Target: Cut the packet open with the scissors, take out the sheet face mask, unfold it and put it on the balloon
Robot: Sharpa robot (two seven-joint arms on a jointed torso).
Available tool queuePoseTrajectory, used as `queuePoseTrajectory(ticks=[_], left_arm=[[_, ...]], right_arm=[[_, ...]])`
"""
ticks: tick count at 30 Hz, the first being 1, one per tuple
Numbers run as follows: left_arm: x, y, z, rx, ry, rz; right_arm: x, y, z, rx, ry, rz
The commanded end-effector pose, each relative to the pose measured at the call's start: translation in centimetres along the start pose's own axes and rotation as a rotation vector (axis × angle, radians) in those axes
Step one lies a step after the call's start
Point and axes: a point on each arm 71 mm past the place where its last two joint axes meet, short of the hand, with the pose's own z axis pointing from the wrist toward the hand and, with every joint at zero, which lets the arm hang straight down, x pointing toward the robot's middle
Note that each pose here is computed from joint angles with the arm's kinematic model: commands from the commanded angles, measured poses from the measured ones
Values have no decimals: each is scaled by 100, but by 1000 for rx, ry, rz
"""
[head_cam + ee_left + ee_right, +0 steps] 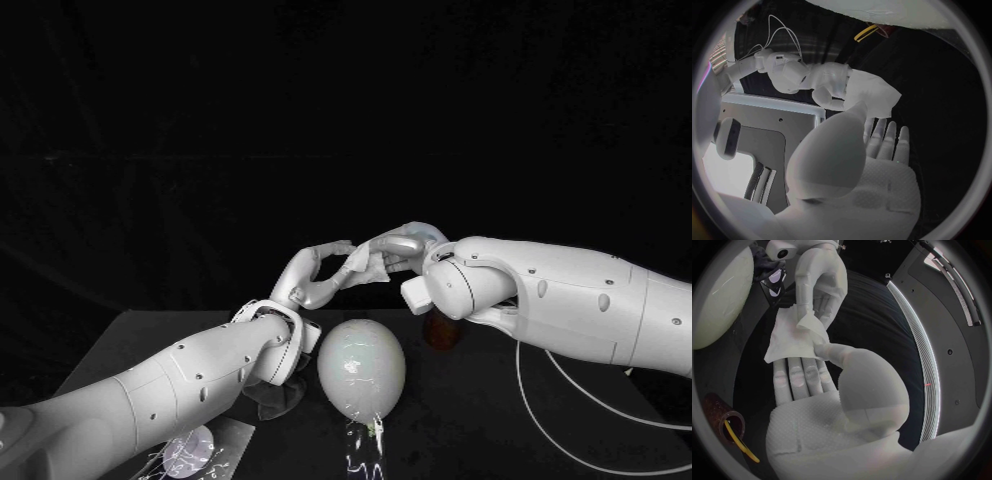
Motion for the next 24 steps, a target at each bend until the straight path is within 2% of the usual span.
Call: queuePoseTrajectory(ticks=[1, 8, 13, 20, 24], left_arm=[[23, -30, 14, 21, 8, -24], [-2, -19, 10, 2, -8, -46], [-1, -45, -4, -3, 1, -98], [34, -104, -36, -29, 69, -184], [40, -105, -49, -51, 103, -205]], right_arm=[[40, 12, -13, -15, 38, -26], [3, -14, -18, -13, 38, -39], [-24, -51, -4, -5, 40, -54], [-34, -150, 33, 10, 47, -84], [-32, -184, 40, 14, 53, -96]])
